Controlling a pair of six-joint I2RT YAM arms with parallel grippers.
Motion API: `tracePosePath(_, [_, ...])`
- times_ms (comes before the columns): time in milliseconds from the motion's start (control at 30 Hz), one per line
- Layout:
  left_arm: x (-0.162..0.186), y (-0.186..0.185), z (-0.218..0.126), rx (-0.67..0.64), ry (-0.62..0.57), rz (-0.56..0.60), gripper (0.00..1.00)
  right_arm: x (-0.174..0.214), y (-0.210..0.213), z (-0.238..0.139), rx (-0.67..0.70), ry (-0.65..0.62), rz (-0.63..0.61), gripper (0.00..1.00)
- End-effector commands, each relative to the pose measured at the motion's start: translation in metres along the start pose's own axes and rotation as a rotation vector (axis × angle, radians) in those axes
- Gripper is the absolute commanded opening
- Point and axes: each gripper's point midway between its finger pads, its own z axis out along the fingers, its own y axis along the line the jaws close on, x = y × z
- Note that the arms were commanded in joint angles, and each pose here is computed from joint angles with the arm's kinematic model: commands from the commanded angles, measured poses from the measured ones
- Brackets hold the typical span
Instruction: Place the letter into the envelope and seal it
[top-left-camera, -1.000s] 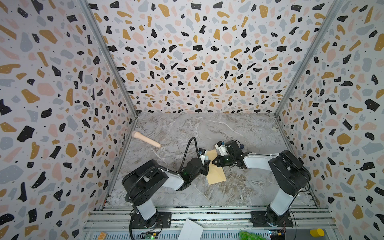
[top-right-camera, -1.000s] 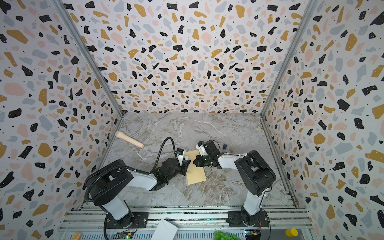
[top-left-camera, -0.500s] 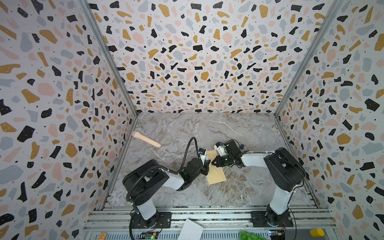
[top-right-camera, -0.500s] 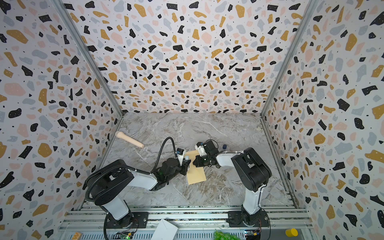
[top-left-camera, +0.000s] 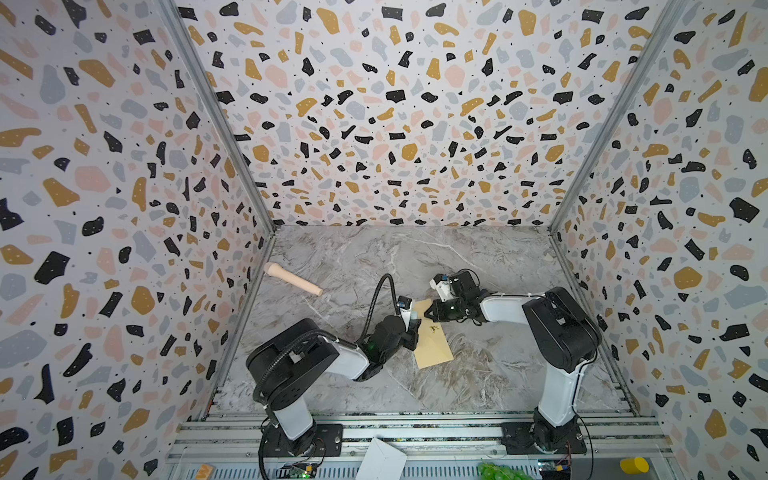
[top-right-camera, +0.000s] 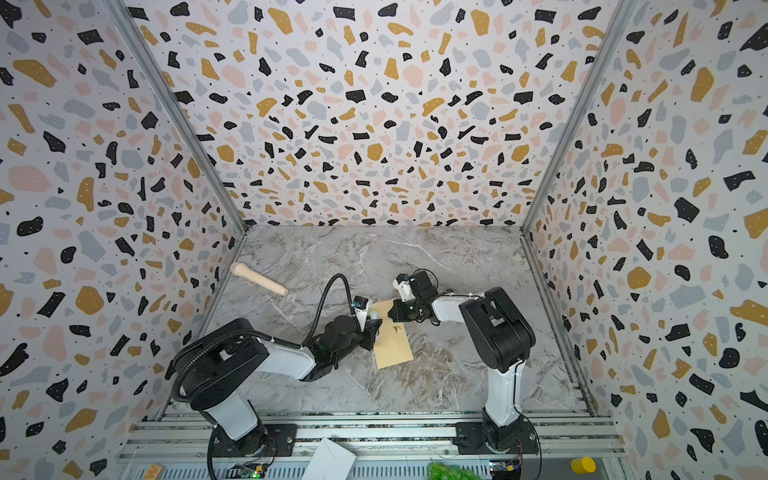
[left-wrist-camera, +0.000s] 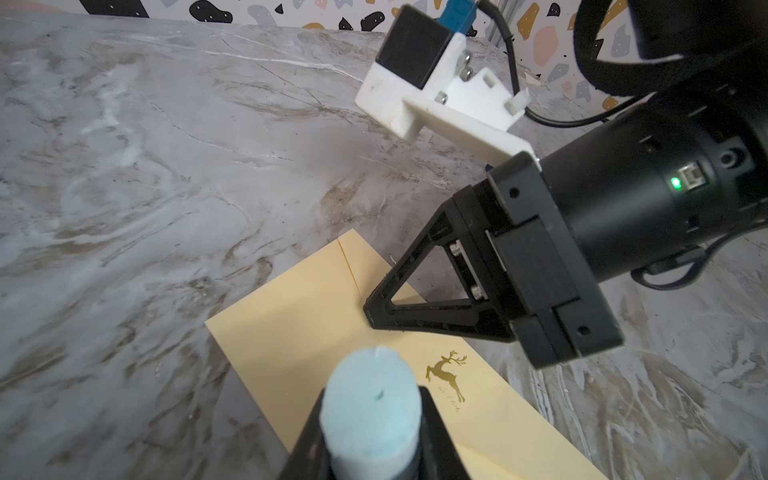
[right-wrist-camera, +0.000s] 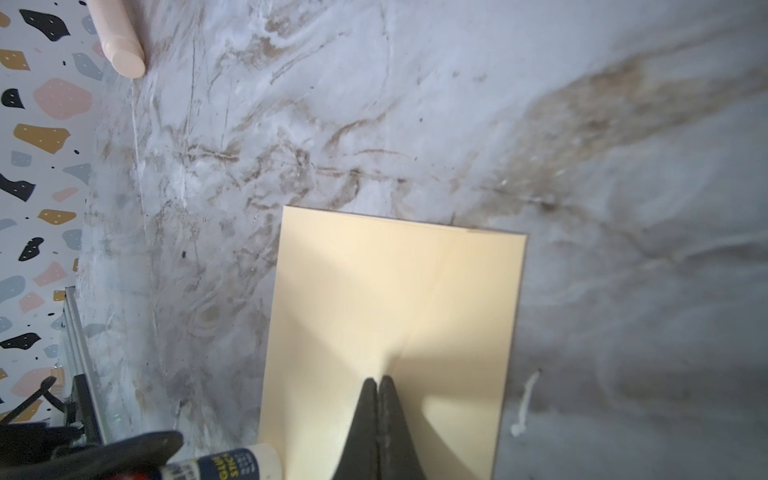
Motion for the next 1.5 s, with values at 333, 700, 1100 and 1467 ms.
tracePosePath(333, [-0.001, 0.003, 0.008, -0.016, -0.009, -0.012, 0.0, 0.046, 0.019, -0.015, -0.02, 0.076, -0.038, 0.0])
tracePosePath(700, [-0.001, 0.004, 0.008, -0.02, -0.009, -0.012, 0.0, 0.09, 0.003, -0.027, 0.042, 0.13, -0.026, 0.0])
tracePosePath(1100, [-0.004, 0.003, 0.006, -0.02, -0.017, -0.013, 0.0, 0.142, -0.013, -0.047, 0.081, 0.168, 0.015, 0.0])
tracePosePath(1467, [-0.077, -0.03, -0.03, 0.12, -0.144, -0.063, 0.0, 0.055, 0.052, -0.1, -0.023, -0.131, -0.185, 0.13])
